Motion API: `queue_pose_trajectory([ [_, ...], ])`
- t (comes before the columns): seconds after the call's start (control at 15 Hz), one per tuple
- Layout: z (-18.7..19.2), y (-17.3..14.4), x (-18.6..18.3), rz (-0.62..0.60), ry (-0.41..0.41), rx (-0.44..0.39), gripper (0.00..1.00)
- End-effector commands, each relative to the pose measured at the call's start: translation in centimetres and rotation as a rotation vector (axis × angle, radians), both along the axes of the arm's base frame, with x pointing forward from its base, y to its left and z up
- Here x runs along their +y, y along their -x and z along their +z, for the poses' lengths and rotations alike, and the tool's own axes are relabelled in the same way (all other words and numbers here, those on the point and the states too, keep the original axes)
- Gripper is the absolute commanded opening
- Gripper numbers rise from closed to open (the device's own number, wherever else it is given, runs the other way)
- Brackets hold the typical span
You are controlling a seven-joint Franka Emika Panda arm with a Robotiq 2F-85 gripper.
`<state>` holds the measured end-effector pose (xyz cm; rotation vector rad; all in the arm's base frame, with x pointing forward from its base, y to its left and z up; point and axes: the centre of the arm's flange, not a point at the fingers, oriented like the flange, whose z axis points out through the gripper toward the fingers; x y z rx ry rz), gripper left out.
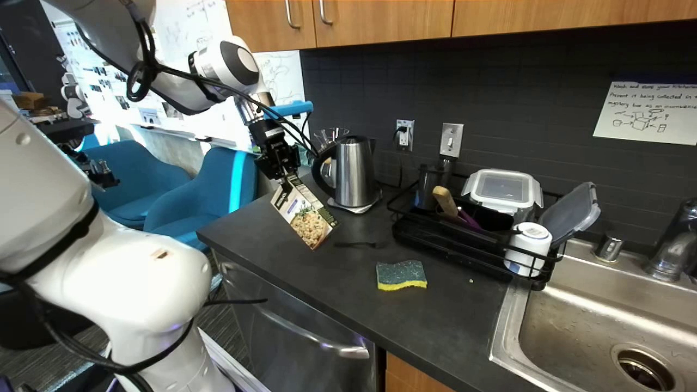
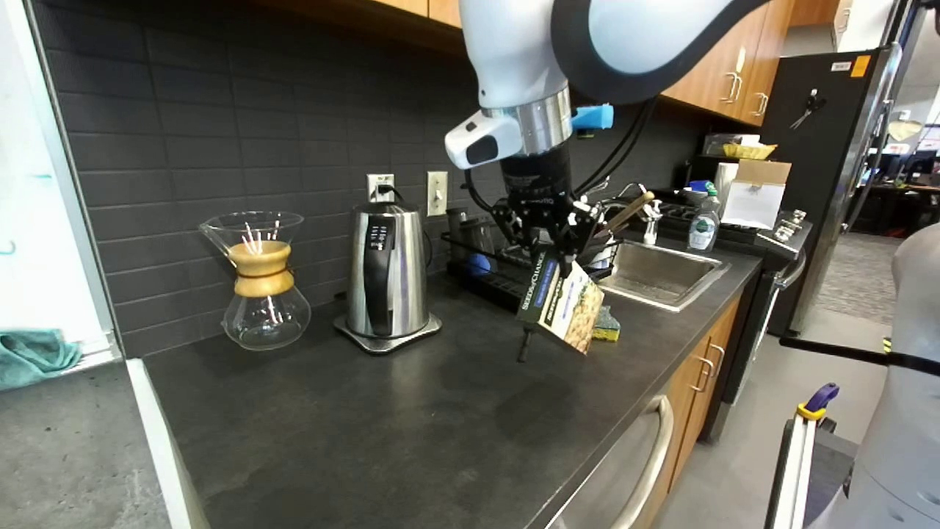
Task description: Move the box forward
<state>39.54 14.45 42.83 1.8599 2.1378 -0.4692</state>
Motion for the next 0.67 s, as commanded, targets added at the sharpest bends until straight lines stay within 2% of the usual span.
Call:
queue_pose_trajectory([
  [0.0,-1.4,-0.5,1.1,0.028,0.028,-0.016,0.12],
  [0.6,-5.7,-0.7,2.5,0.059,0.109,-0.016,0.12],
])
